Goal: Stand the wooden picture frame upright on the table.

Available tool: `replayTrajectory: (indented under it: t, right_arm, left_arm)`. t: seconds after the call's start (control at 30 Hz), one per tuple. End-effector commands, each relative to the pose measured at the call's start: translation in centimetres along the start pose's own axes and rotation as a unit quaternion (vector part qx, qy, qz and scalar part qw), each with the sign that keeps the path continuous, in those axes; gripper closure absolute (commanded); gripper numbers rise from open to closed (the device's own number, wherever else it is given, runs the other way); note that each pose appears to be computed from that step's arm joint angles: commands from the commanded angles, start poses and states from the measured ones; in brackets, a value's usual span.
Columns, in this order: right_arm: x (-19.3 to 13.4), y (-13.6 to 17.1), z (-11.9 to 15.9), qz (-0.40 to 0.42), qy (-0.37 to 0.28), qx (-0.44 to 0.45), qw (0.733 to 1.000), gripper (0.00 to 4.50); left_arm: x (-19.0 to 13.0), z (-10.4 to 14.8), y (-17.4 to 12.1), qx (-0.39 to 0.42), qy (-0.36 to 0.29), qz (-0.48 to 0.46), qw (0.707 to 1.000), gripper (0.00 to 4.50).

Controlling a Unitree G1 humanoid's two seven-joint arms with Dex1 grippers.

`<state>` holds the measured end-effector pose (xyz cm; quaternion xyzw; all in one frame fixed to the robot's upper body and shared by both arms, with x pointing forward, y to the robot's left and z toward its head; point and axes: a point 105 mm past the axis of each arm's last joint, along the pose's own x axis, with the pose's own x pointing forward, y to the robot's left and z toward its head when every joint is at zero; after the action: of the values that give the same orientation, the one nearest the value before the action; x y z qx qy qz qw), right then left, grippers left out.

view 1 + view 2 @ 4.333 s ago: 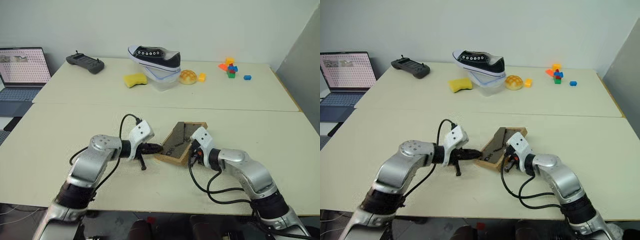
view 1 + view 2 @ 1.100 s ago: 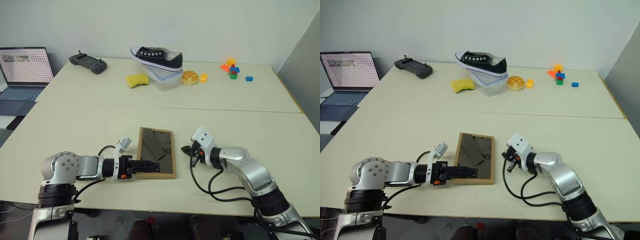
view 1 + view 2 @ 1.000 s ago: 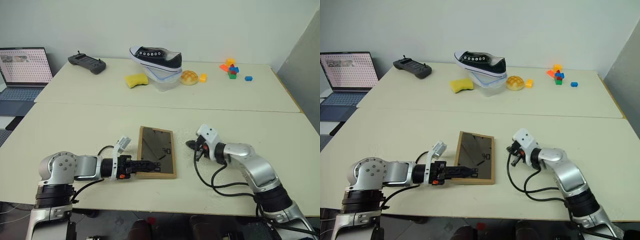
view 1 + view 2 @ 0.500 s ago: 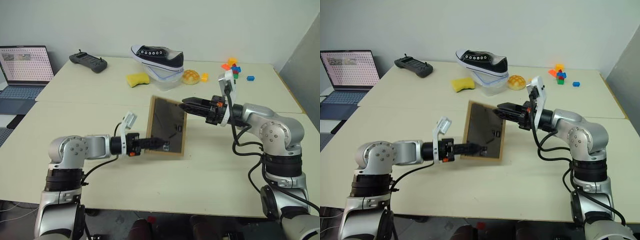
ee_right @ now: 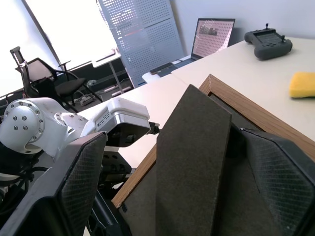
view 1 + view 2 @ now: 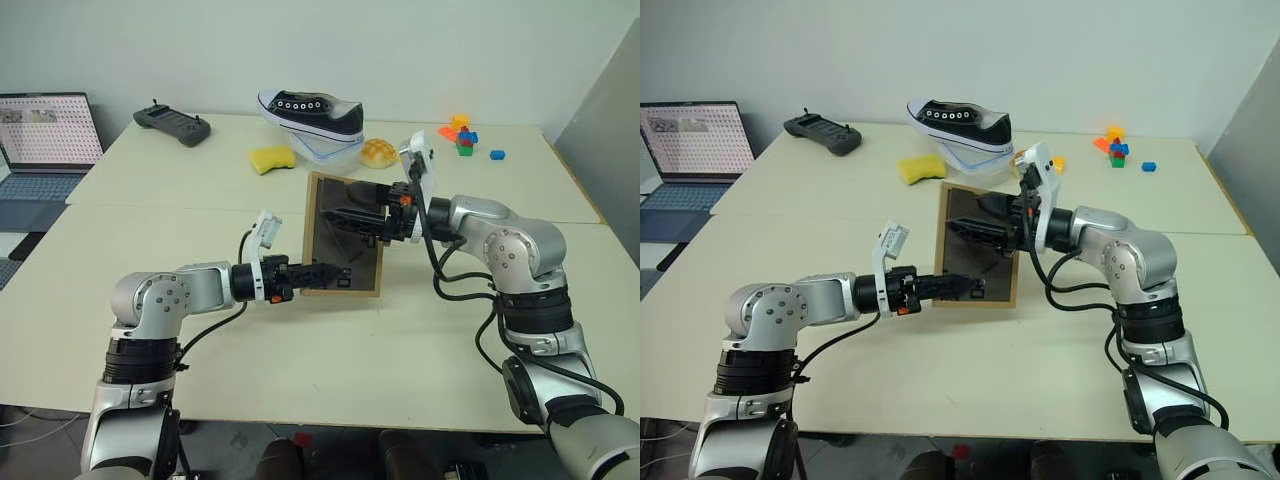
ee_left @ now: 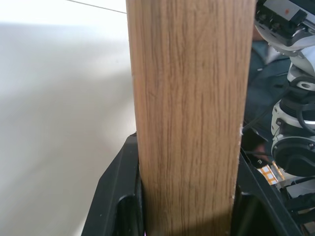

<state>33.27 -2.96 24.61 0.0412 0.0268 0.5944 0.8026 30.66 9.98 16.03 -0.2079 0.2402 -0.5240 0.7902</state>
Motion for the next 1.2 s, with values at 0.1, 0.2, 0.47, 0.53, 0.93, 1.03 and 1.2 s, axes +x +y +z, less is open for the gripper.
replayTrajectory:
  t: [0.1, 0.2, 0.47, 0.53, 0.93, 1.03, 1.2]
  right_arm:
    - [-1.9, 4.3, 0.2, 0.104, 0.005, 0.012, 0.994, 0.04]
    - [-3.2, 4.2, 0.0, 0.100, 0.014, 0.020, 0.995, 0.04]
    - [-8.2, -0.5, -2.3, -0.053, 0.081, -0.070, 0.993, 0.04]
    - [-9.5, -1.5, -2.6, -0.097, 0.092, -0.127, 0.983, 0.04]
    - [-9.8, -1.6, -3.0, -0.108, 0.052, -0.774, 0.622, 0.04]
    - [-8.3, -1.0, -2.6, -0.101, 0.003, -0.805, 0.585, 0.04]
    - [-5.8, 0.0, -2.3, -0.080, -0.055, -0.820, 0.564, 0.04]
  left_arm:
    - [0.2, 1.1, -2.1, 0.027, -0.020, -0.046, 0.998, 3.21]
    - [-0.2, 0.9, -1.9, 0.016, -0.017, -0.045, 0.999, 3.21]
    - [-1.1, 0.2, -2.7, -0.018, 0.000, -0.070, 0.997, 3.21]
    - [-1.6, 0.0, -2.6, -0.046, 0.007, -0.073, 0.996, 3.21]
    - [-2.7, 0.9, -4.5, -0.171, 0.035, -0.159, 0.972, 3.21]
    - [-2.6, 0.6, -5.2, -0.175, 0.041, -0.172, 0.969, 3.21]
    - [-2.2, -0.2, -6.0, -0.186, 0.048, -0.177, 0.965, 3.21]
